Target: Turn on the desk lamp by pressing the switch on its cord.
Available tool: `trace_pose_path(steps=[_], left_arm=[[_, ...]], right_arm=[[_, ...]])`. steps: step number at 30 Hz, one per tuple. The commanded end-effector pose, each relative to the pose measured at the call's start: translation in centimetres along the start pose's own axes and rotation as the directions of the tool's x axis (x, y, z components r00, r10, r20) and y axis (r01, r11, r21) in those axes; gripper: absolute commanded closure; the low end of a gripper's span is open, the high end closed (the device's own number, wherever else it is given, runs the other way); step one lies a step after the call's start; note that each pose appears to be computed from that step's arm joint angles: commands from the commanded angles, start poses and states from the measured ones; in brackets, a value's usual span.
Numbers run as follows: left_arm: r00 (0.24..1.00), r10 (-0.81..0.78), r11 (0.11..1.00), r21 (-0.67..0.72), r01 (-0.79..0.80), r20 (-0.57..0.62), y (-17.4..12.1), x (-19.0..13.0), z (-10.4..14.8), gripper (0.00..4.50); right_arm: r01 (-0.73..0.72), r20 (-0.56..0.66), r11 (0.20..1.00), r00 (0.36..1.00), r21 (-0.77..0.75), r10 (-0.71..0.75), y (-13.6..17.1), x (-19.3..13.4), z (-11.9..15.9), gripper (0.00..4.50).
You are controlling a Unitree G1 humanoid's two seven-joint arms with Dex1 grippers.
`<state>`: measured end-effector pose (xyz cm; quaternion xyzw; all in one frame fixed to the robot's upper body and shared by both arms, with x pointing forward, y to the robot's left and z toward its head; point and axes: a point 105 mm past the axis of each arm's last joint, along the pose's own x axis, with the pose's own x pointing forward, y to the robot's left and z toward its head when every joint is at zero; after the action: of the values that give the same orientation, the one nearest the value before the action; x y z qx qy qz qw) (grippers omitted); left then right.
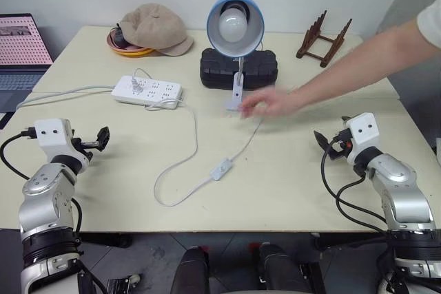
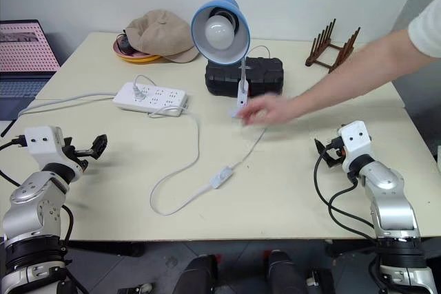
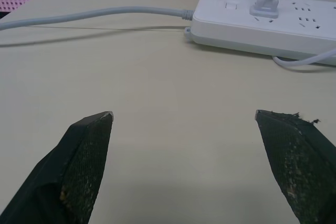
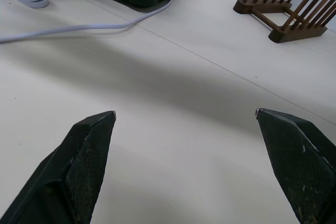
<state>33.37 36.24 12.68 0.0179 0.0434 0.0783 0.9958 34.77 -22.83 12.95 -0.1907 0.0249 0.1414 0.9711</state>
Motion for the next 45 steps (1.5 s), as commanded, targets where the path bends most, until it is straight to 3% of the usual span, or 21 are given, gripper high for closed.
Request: trace_pose_path(steps=[1,6,9,13,15,19,22,26,30,33,41,45], left_arm=[[0.999,-0.002,0.999,0.047,0.000,0.050,0.3,-0.2,2.1,0.00],[0.997,-0.028,0.998,0.058,0.024,0.071,0.0,-0.5,2.7,0.00],[0.979,-0.194,0.976,0.117,0.185,0.069,-3.1,-1.2,4.1,0.00],[0.854,-0.520,0.843,0.157,0.515,-0.012,-9.7,-3.5,5.4,0.00],[0.807,-0.589,0.794,0.150,0.589,-0.043,-11.3,-4.4,5.4,0.00],[0.602,-0.777,0.562,0.231,0.795,-0.182,-17.0,-7.7,4.3,0.00],[0.492,-0.835,0.455,0.193,0.870,-0.248,-19.2,-9.2,2.9,0.00],[0.393,-0.882,0.397,0.038,0.917,-0.259,-21.1,-9.8,1.1,0.00],[0.393,-0.883,0.424,-0.079,0.902,-0.256,-21.2,-8.5,-0.7,0.00],[0.324,-0.910,0.373,-0.171,0.912,-0.259,-21.6,-8.7,-1.6,0.00],[0.227,-0.945,0.295,-0.317,0.901,-0.234,-22.8,-8.4,-2.5,0.00],[0.188,-0.951,0.262,-0.313,0.913,-0.246,-23.5,-8.5,-3.1,0.00]], right_arm=[[0.013,0.044,0.999,0.999,-0.036,-0.012,-0.6,-0.1,1.3,0.03],[0.013,0.043,0.999,0.999,-0.034,-0.011,-0.5,-0.1,1.3,0.03],[-0.036,0.051,0.998,0.998,-0.060,0.039,0.2,-0.1,1.6,0.03],[-0.273,0.076,0.954,0.956,-0.123,0.283,3.2,-0.5,3.0,0.03],[-0.347,0.084,0.927,0.929,-0.143,0.361,4.2,-0.8,3.4,0.03],[-0.531,0.080,0.816,0.825,-0.230,0.559,7.1,-2.2,4.5,0.03],[-0.579,0.084,0.778,0.787,-0.243,0.611,8.3,-2.6,5.0,0.03],[-0.623,0.103,0.747,0.748,-0.231,0.656,9.8,-3.1,5.5,0.03],[-0.654,0.098,0.720,0.720,-0.234,0.687,10.6,-4.0,5.6,0.03],[-0.659,0.097,0.719,0.719,-0.220,0.688,10.5,-4.8,5.8,0.03],[-0.684,0.093,0.706,0.703,-0.183,0.705,11.3,-7.0,6.3,0.03],[-0.674,0.080,0.716,0.716,-0.183,0.694,11.3,-7.5,6.2,0.03]])
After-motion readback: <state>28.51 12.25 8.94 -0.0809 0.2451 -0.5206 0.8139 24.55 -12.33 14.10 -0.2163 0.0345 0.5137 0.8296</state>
